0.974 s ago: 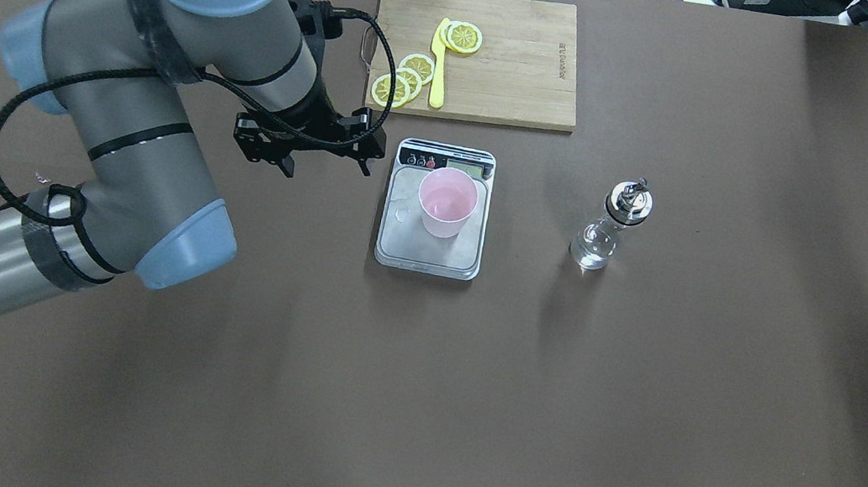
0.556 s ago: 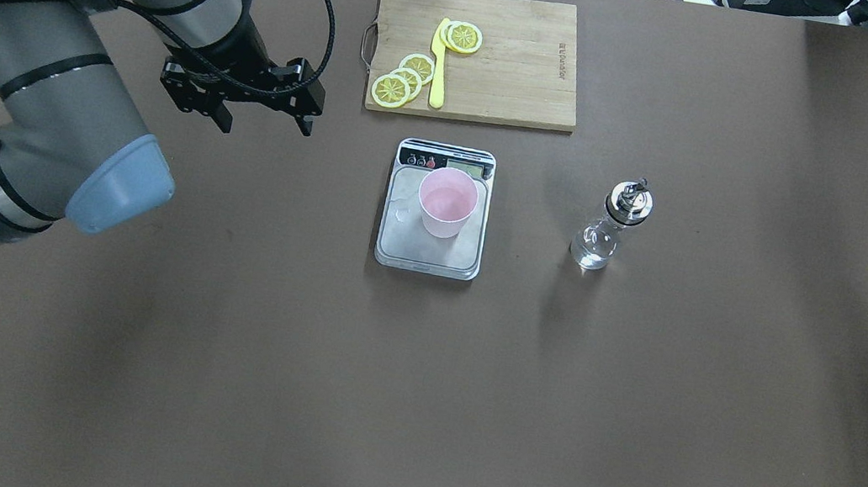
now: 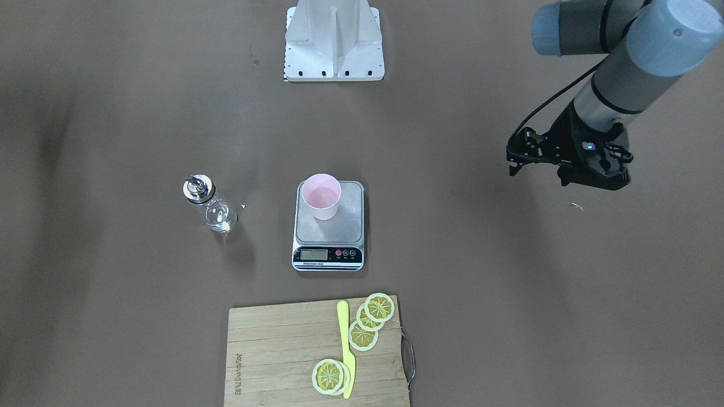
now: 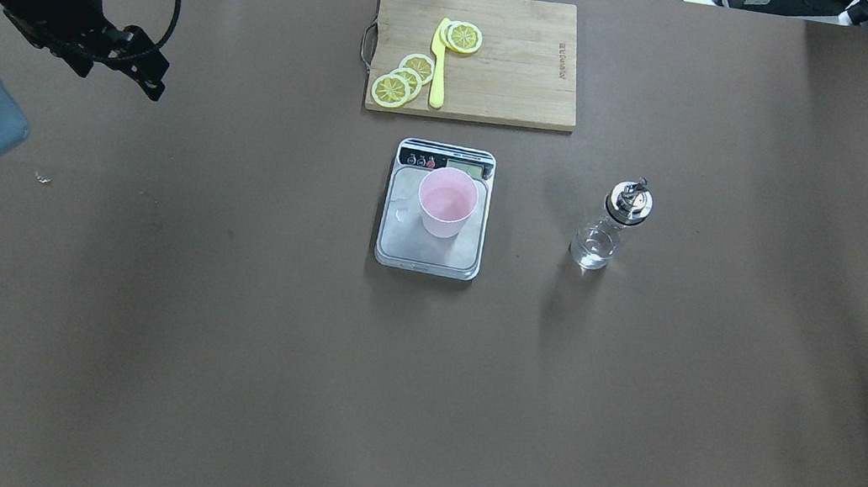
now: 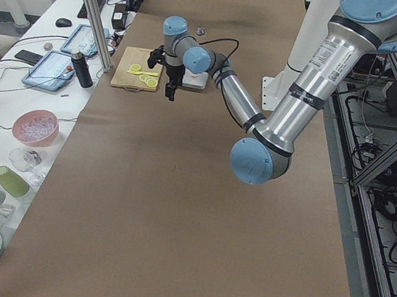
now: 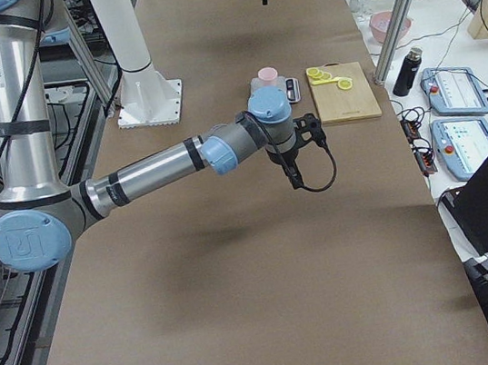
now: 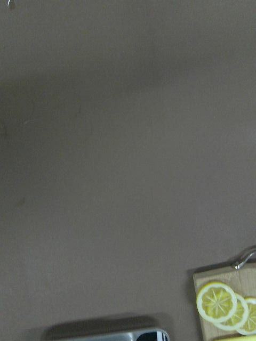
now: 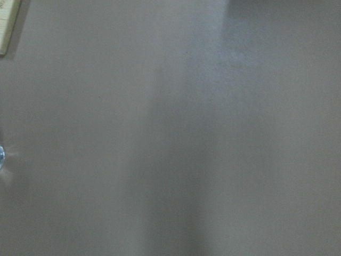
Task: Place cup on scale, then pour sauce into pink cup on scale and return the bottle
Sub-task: 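Withdraw the left arm away from the scale toward its rest side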
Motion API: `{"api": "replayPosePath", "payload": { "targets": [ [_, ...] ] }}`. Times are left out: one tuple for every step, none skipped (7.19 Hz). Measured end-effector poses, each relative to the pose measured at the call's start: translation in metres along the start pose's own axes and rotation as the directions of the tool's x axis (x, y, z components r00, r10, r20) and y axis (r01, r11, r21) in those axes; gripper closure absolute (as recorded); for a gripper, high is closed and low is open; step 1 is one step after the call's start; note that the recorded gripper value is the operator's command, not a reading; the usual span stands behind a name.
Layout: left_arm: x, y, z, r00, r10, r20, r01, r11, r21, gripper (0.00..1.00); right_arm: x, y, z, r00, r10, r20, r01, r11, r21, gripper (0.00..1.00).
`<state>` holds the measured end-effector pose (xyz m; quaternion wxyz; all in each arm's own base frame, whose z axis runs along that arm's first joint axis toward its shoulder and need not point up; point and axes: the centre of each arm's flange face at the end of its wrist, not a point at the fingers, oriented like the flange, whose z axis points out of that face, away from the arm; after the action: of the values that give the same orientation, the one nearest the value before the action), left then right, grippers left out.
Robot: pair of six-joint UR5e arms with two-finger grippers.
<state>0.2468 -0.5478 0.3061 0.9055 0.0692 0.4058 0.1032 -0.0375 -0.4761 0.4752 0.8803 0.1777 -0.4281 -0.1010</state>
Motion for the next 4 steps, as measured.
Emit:
{"api": "replayPosePath", "payload": {
  "targets": [
    [-0.027,0.003,-0.003,0.999,0.038,0.018,-0.038,0.999,0.002,0.02,-0.012,0.007,0.009,0.996,-0.084,-0.008,0.085,0.995,0.049,0.0],
    [-0.046,0.005,-0.004,0.998,0.059,0.031,-0.059,0.998,0.0,0.02,-0.02,0.017,0.017,0.988,-0.15,-0.022,0.152,0.984,0.096,0.0],
    [-0.056,0.007,-0.003,0.997,0.068,0.037,-0.068,0.998,-0.003,0.02,-0.027,0.029,0.024,0.98,-0.198,-0.033,0.2,0.968,0.15,0.0],
    [-0.06,0.008,-0.003,0.997,0.071,0.039,-0.071,0.997,-0.005,0.02,-0.035,0.042,0.03,0.974,-0.226,-0.032,0.227,0.952,0.203,0.0]
  ]
}}
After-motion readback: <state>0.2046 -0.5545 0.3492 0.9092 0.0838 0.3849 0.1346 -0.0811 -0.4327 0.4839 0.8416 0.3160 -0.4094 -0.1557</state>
